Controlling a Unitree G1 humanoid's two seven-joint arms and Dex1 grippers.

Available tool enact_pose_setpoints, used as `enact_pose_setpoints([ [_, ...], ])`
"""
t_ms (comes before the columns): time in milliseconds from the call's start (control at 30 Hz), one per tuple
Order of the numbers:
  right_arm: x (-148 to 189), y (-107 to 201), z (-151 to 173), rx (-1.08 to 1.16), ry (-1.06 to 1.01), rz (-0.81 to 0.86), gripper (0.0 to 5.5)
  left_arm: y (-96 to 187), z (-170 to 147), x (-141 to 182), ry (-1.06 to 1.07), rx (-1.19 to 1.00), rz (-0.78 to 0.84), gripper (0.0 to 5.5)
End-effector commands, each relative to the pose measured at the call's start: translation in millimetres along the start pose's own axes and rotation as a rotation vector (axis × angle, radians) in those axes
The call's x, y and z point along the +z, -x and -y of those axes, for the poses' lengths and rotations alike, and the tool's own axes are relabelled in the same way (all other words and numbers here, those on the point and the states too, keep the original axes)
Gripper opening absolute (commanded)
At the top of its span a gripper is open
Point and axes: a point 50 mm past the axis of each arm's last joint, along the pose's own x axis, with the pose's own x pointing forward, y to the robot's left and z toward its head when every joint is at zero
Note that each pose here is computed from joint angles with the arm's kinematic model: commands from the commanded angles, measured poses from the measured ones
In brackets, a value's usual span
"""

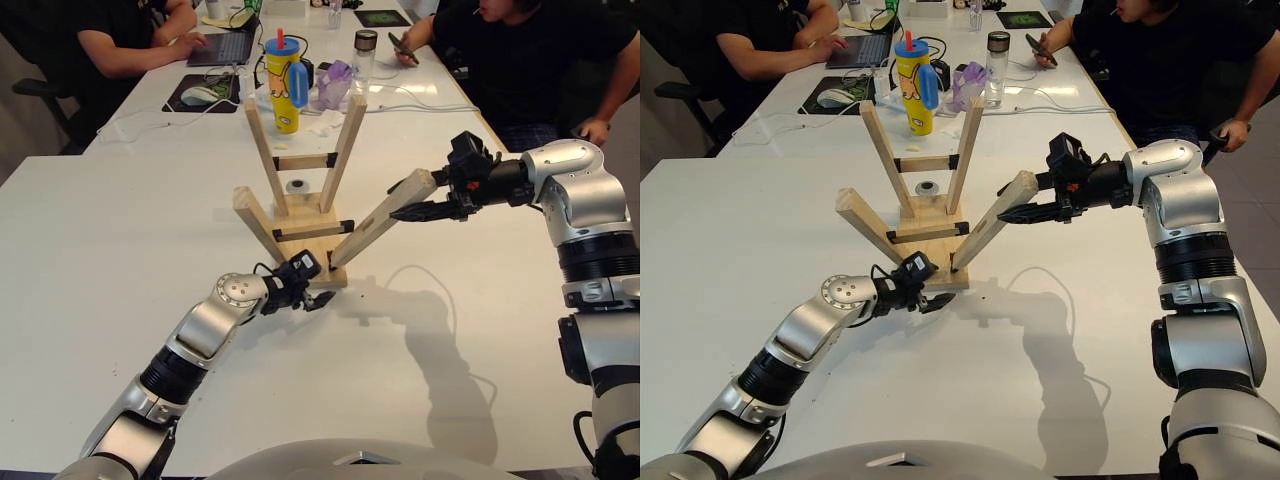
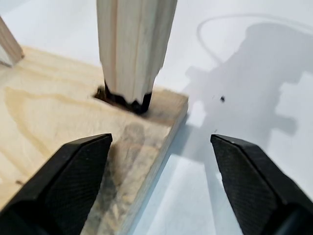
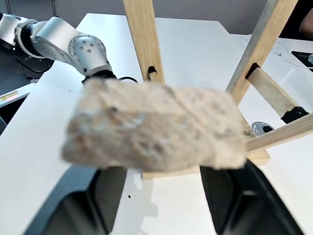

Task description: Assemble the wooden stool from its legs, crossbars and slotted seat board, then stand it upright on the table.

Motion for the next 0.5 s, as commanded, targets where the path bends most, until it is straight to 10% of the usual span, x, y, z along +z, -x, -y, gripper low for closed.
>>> enact_pose_setpoints([
  [33,-27.5,-15.5,-19.3,0.108,-0.136,-0.083,2.04,0.8,0.2,-12.6,0.006,-0.007,-0.093,3.75],
  [500,-13.2,-0.1,-31.0,0.010,-0.145,-0.014,2.04,10.6,16.5,-46.5,0.042,-0.116,-0.238,3.75],
])
